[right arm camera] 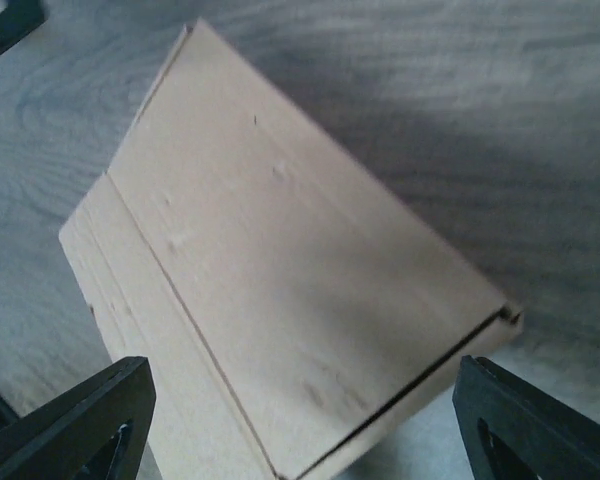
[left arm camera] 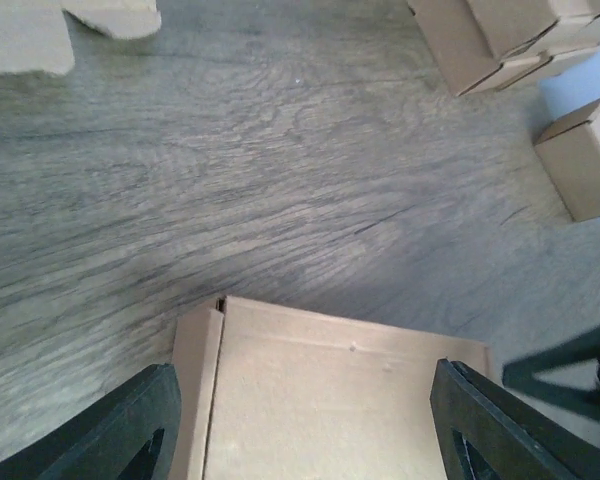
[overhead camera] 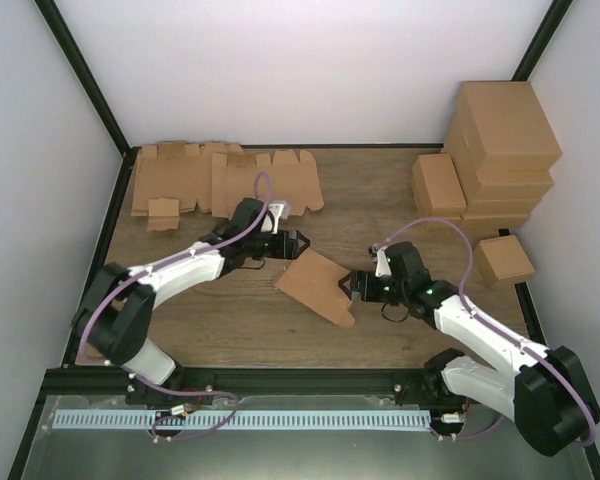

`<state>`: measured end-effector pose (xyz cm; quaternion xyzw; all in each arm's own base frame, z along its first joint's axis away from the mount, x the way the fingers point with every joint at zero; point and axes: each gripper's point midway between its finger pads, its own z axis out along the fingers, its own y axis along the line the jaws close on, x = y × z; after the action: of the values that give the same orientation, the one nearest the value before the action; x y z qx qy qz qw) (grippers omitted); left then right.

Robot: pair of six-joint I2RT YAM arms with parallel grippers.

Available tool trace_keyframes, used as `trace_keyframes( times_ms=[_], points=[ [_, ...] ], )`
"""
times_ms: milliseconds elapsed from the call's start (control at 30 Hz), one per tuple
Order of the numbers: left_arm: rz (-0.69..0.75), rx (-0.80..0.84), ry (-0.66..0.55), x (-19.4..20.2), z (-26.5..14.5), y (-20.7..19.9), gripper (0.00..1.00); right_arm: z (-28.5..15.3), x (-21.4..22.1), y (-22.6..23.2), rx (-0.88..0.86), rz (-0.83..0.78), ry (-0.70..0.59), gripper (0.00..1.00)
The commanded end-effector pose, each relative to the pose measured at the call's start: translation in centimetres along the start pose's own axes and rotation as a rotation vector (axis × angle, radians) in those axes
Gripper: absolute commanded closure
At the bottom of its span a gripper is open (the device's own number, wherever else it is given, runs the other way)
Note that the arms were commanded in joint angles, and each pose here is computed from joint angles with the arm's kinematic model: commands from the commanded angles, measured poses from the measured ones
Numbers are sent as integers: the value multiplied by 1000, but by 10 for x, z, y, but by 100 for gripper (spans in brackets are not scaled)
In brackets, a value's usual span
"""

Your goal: Fold the paper box

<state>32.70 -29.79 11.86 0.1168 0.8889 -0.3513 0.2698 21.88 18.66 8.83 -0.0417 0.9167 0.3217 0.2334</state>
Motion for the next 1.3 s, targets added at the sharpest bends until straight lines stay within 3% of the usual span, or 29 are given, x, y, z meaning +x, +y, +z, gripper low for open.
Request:
trace_keyframes(
  times_ms=[0, 233, 400, 633, 800, 1033, 1267],
  points=[
    [17, -16, 14, 15, -33, -3, 28, -8, -34, -3, 107, -47, -86, 15],
    [-46, 90, 49, 55, -64, -27, 28, 7, -72, 8, 79, -127, -95, 16],
    [-88, 115, 38, 75, -86, -30, 28, 20, -93, 24, -216, -102, -44, 28],
    [-116, 113, 91, 106, -94, -21, 28, 49, -87, 15, -297, -119, 40, 49],
    [-120, 97, 88, 111, -96, -16, 28, 56, -79, 8, -297, -123, 52, 53],
    [-127, 101, 93, 111, -95, -16, 28, 61, -72, 2, -298, -125, 63, 69],
    [-127, 100, 97, 111, -94, -16, 27, 67, -65, -4, -286, -117, 83, 69]
  ],
)
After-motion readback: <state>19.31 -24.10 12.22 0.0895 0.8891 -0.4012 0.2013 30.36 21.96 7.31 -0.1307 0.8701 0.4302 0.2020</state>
